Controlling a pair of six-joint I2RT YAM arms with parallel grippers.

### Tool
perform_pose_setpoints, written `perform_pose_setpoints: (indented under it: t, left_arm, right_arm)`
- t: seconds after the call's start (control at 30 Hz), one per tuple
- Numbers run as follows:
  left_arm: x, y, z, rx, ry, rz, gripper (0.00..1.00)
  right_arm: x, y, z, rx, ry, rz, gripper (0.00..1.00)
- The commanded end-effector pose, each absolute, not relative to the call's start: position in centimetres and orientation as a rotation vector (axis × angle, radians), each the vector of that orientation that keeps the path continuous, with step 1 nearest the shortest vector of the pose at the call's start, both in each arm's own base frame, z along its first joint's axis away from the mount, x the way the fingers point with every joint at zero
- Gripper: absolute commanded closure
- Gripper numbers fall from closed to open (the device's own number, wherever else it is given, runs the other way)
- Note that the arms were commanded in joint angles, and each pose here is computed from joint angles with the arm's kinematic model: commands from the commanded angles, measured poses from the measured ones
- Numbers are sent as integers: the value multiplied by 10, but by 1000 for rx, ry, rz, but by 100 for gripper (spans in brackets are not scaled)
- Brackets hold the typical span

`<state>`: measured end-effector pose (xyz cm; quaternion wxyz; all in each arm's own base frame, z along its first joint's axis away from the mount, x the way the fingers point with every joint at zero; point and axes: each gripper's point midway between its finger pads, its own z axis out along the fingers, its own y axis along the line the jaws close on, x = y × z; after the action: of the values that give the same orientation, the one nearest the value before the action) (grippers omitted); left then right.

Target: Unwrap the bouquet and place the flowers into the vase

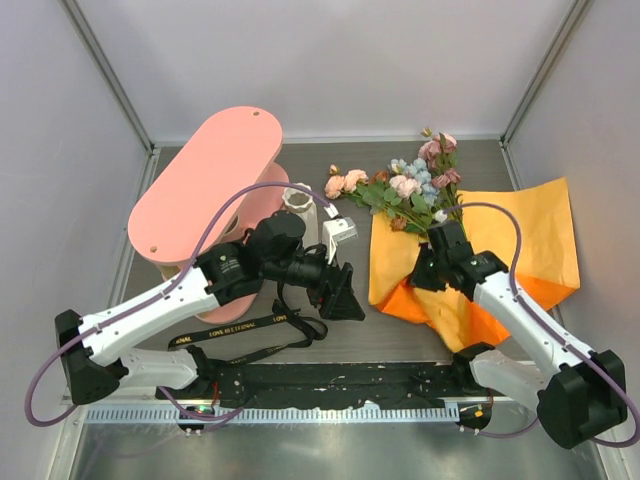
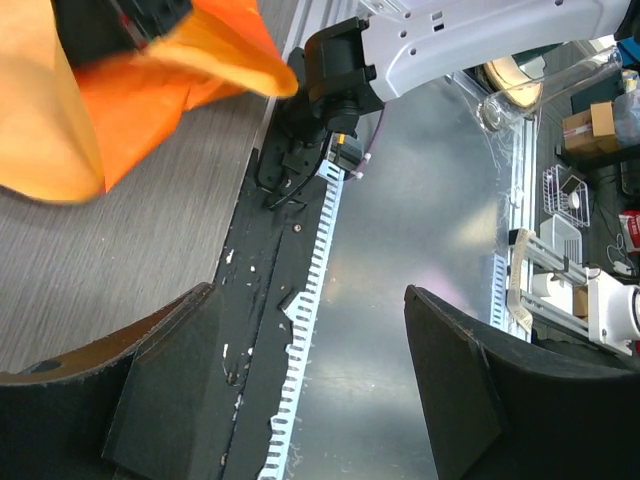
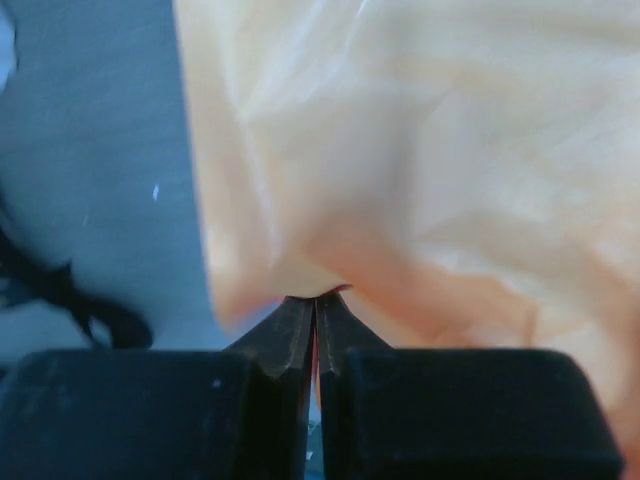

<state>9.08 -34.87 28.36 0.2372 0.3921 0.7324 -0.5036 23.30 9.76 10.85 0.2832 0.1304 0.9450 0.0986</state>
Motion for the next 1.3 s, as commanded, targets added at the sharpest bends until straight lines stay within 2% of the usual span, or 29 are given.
perform_pose_setpoints:
  t: [0.0,0.07,0.1,0.17,0.2,0.23,0.27,0.3,0.37,0.47,0.63,0.83,1.0,1.07,1.27]
  left_arm:
    - [92,-356,306,1066,1913,-1433,23]
    - [93,-358,307,1060,1909,-1434,23]
    - [94,-360,307,1059,1913,-1437,23]
    - [97,-363,307,1050,1913,-1440,23]
    - [98,-366,307,1049,1918,-1442,23]
    - [99,-368,308,1044,1920,-1446,23]
    - [101,-371,310,1037,1907,-1454,23]
    - [102,-373,312,1031,1905,-1459,23]
    - [103,-380,314,1029,1901,-1485,23]
    - [103,-386,316,1043,1904,-1503,23]
    - [107,-391,315,1030,1919,-1500,23]
    - [109,-402,316,1011,1922,-1547,23]
    - [112,-417,306,1015,1957,-1581,23]
    - [115,-422,302,1019,1964,-1578,23]
    - [144,-447,239,996,2110,-1403,26]
  right_arm:
    - [172,170,97,239,2714,894,85]
    - [154,173,88,233,2781,958,70]
    - [150,170,86,242,2808,929,58]
    - [178,147,105,315,2698,698,52]
    - [183,131,113,383,2665,576,45]
    - [201,120,148,468,2528,523,37]
    - [215,79,156,595,2406,262,24]
    - [221,64,170,656,2325,189,6]
    - [231,20,198,799,2134,-47,5]
    - [242,-12,219,856,2015,-279,4]
    - [263,-32,236,884,1960,-568,2]
    - [277,-33,193,813,2081,-712,0]
    - [297,-40,139,853,2191,-713,11]
    - [307,-37,123,826,2211,-703,11]
    - [305,-60,73,862,2311,-869,10]
